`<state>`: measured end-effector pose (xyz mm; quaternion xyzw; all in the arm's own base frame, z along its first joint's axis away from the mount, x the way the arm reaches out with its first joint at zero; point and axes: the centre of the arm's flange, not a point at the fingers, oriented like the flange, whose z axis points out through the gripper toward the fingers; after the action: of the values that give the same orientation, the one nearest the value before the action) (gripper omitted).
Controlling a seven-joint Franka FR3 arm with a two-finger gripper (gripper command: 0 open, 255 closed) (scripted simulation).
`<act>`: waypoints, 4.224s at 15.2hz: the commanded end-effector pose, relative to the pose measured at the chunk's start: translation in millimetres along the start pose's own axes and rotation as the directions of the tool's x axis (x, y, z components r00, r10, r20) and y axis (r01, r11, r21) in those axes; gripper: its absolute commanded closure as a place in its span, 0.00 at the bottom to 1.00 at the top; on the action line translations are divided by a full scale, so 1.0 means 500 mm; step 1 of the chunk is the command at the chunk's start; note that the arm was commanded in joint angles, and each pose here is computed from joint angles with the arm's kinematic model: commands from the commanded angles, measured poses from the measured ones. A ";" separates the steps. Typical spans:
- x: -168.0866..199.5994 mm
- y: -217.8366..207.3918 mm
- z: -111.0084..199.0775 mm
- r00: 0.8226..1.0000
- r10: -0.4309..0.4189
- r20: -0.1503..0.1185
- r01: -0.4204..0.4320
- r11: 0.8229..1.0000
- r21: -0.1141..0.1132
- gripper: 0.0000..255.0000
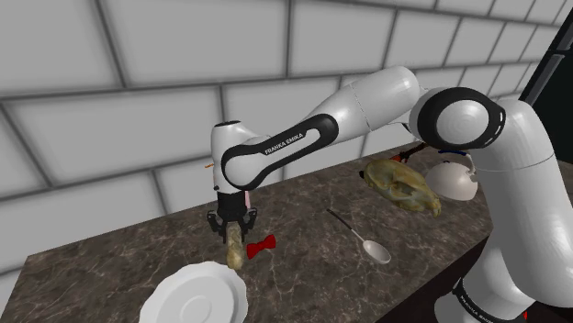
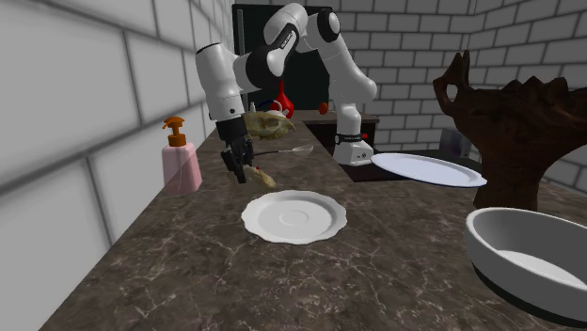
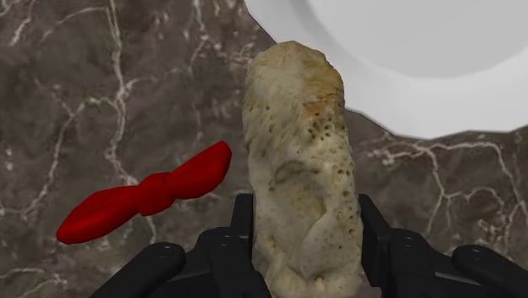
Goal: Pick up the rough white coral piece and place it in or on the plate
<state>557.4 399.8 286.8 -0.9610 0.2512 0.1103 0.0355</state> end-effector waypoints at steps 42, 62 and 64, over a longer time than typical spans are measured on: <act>-0.352 -0.179 -0.084 1.000 0.001 0.000 -0.001 1.000 -0.001 1.00; -0.322 -0.177 0.041 1.000 0.001 0.000 -0.001 1.000 -0.001 1.00; -0.322 -0.183 0.039 1.000 0.001 0.000 -0.001 1.000 -0.001 0.00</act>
<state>462.2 558.5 311.2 -0.9609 0.2519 0.1083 0.0388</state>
